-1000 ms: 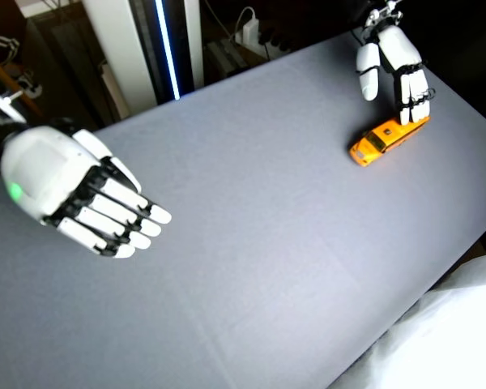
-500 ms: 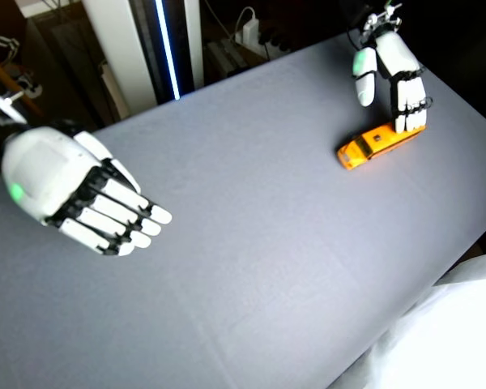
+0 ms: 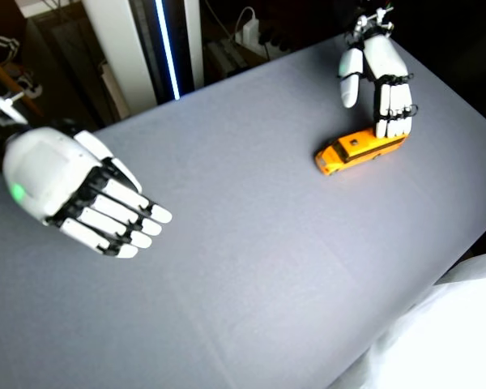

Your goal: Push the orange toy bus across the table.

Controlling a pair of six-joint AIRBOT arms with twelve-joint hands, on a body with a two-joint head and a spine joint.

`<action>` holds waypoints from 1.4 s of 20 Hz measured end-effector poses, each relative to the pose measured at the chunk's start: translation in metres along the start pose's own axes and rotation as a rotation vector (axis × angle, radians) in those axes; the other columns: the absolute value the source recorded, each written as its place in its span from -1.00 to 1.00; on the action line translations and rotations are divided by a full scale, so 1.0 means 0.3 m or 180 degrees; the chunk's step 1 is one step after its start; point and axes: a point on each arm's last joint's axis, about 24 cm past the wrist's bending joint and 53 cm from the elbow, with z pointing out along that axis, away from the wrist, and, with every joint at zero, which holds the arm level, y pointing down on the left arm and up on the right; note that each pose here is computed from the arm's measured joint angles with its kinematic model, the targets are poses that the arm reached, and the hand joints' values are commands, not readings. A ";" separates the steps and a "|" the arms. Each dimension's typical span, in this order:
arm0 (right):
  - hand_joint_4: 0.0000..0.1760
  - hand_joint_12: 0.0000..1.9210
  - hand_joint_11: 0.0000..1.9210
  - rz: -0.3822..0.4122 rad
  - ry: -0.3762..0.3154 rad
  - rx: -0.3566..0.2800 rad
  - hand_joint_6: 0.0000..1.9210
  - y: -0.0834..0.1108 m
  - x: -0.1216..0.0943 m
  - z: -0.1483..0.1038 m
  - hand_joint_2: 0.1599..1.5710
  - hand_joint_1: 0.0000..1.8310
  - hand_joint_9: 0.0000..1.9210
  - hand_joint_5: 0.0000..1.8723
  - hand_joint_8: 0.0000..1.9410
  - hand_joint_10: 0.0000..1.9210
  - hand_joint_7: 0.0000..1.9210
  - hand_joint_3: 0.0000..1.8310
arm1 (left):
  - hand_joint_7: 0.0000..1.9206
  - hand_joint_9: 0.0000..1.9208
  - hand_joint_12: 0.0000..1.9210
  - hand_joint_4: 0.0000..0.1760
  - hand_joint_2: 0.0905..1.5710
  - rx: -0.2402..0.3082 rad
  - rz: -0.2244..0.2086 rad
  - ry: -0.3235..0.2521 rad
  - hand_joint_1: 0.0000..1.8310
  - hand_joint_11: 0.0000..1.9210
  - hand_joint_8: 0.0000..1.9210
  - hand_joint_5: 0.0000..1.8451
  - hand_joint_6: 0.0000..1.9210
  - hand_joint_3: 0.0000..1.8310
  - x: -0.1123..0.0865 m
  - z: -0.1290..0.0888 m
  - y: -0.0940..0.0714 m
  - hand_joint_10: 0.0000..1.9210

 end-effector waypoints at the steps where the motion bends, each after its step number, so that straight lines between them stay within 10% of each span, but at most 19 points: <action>1: -1.00 -0.35 -0.61 0.0010 0.0001 0.0000 -1.00 0.000 0.002 0.000 0.86 -0.09 -0.29 -0.24 -1.00 -1.00 -0.23 -1.00 | -0.57 -0.64 -0.85 0.03 0.72 0.0050 -0.0002 0.0016 -1.00 -0.80 -1.00 -0.53 -1.00 -1.00 0.009 0.000 -0.016 -1.00; 7: -1.00 -0.38 -0.58 0.0022 0.0006 0.0002 -1.00 -0.002 0.005 0.000 0.86 -0.10 -0.28 -0.23 -1.00 -1.00 -0.22 -1.00 | -0.58 -0.65 -0.84 0.00 0.69 0.0212 -0.0056 0.0026 -1.00 -0.80 -1.00 -0.53 -1.00 -1.00 0.033 -0.014 -0.075 -0.99; 11: -1.00 -0.37 -0.58 0.0035 0.0004 0.0005 -1.00 -0.002 0.004 0.000 0.86 -0.08 -0.28 -0.24 -1.00 -1.00 -0.23 -1.00 | -0.60 -0.71 -0.46 -0.02 0.69 0.0291 -0.0039 0.0058 -1.00 -1.00 -1.00 -0.54 -1.00 -1.00 0.044 -0.018 -0.097 -1.00; 17: -1.00 -0.38 -0.58 0.0044 0.0004 0.0004 -1.00 -0.002 0.004 0.000 0.87 -0.13 -0.27 -0.25 -1.00 -1.00 -0.22 -1.00 | -0.61 -0.66 -0.37 -0.02 0.75 0.0131 0.0178 0.0119 -1.00 -0.96 -1.00 -0.55 -1.00 -1.00 0.035 -0.014 -0.056 -0.99; 19: -1.00 -0.37 -0.58 0.0044 0.0003 0.0004 -1.00 -0.002 0.004 0.000 0.87 -0.12 -0.26 -0.25 -1.00 -1.00 -0.22 -1.00 | -0.60 -0.65 -0.37 0.01 0.76 0.0038 0.0173 -0.0013 -1.00 -0.97 -1.00 -0.56 -1.00 -0.99 -0.012 -0.017 -0.031 -0.98; 21: -1.00 -0.41 -0.56 0.0042 0.0006 0.0012 -1.00 -0.006 0.005 -0.004 0.87 -0.07 -0.26 -0.24 -1.00 -1.00 -0.21 -1.00 | -0.59 -0.63 -0.41 -0.37 0.67 -0.0077 0.0129 -0.0169 -1.00 -0.97 -1.00 -0.56 -1.00 -1.00 -0.049 -0.036 -0.002 -1.00; 27: -1.00 -0.49 -0.51 0.0052 0.0011 0.0042 -1.00 -0.016 0.009 -0.008 0.87 -0.06 -0.24 -0.25 -1.00 -1.00 -0.21 -1.00 | -0.62 -0.65 -0.64 -0.45 0.64 -0.0279 -0.0155 -0.0741 -1.00 -0.89 -1.00 -0.63 -1.00 -1.00 -0.171 -0.052 0.078 -1.00; 28: -1.00 -0.53 -0.48 0.0054 0.0010 0.0046 -1.00 -0.017 0.010 -0.008 0.87 -0.07 -0.23 -0.25 -1.00 -1.00 -0.21 -1.00 | -0.61 -0.65 -0.67 -0.19 0.73 -0.0341 -0.0223 -0.0779 -1.00 -0.89 -1.00 -0.62 -1.00 -1.00 -0.169 -0.053 0.102 -1.00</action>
